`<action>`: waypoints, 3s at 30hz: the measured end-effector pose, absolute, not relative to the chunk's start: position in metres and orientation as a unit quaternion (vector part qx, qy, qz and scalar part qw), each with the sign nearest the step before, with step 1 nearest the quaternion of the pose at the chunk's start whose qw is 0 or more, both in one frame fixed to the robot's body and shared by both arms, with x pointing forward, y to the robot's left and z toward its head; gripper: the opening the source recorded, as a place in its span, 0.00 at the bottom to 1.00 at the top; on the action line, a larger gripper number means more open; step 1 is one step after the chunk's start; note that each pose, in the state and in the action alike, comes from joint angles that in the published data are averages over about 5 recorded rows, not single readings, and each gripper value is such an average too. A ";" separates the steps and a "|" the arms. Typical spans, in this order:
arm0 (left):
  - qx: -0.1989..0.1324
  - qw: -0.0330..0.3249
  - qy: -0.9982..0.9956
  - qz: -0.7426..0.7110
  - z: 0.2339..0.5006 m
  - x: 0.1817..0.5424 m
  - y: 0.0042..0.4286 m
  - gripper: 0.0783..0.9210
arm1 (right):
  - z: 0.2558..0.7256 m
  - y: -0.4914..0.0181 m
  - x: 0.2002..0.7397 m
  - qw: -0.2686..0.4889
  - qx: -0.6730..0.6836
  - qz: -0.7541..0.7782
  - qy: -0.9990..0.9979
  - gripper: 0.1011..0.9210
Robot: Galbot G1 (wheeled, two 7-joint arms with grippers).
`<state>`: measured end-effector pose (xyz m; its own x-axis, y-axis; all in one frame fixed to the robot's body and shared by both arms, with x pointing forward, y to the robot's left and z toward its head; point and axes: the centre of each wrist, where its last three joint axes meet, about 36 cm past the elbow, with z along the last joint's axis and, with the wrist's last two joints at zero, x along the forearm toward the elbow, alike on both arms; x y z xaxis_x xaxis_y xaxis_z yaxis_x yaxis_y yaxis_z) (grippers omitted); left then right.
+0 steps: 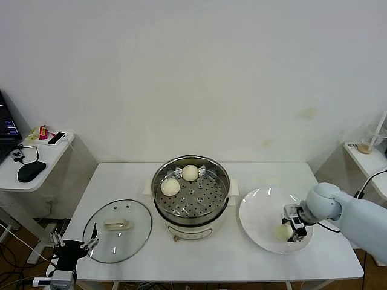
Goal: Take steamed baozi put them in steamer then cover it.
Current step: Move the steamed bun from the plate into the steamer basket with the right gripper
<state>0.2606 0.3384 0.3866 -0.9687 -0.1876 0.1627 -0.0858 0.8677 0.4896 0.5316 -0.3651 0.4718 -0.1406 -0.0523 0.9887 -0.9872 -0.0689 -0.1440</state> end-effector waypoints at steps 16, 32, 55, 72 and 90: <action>0.066 0.094 -0.963 -0.244 0.392 0.266 0.337 0.88 | 0.578 -0.346 0.577 0.372 0.472 0.549 -0.581 0.63; 0.070 0.092 -0.962 -0.246 0.397 0.268 0.343 0.88 | 0.694 -0.216 0.620 0.244 0.504 0.595 -0.577 0.64; 0.090 0.094 -0.962 -0.241 0.399 0.262 0.352 0.88 | 0.619 -0.070 0.610 0.124 0.646 0.652 -0.376 0.64; 0.094 0.095 -0.962 -0.239 0.398 0.261 0.356 0.88 | 0.590 -0.039 0.599 0.069 0.678 0.674 -0.285 0.65; 0.091 0.091 -0.962 -0.243 0.403 0.263 0.357 0.88 | 0.627 -0.064 0.612 0.081 0.661 0.672 -0.324 0.88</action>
<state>0.2632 0.3570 0.4030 -0.9670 -0.2187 0.1304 -0.1306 0.8657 0.4832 0.6119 -0.0641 0.6267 -0.1131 -0.3198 0.9407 -0.5379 -0.7763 -0.3286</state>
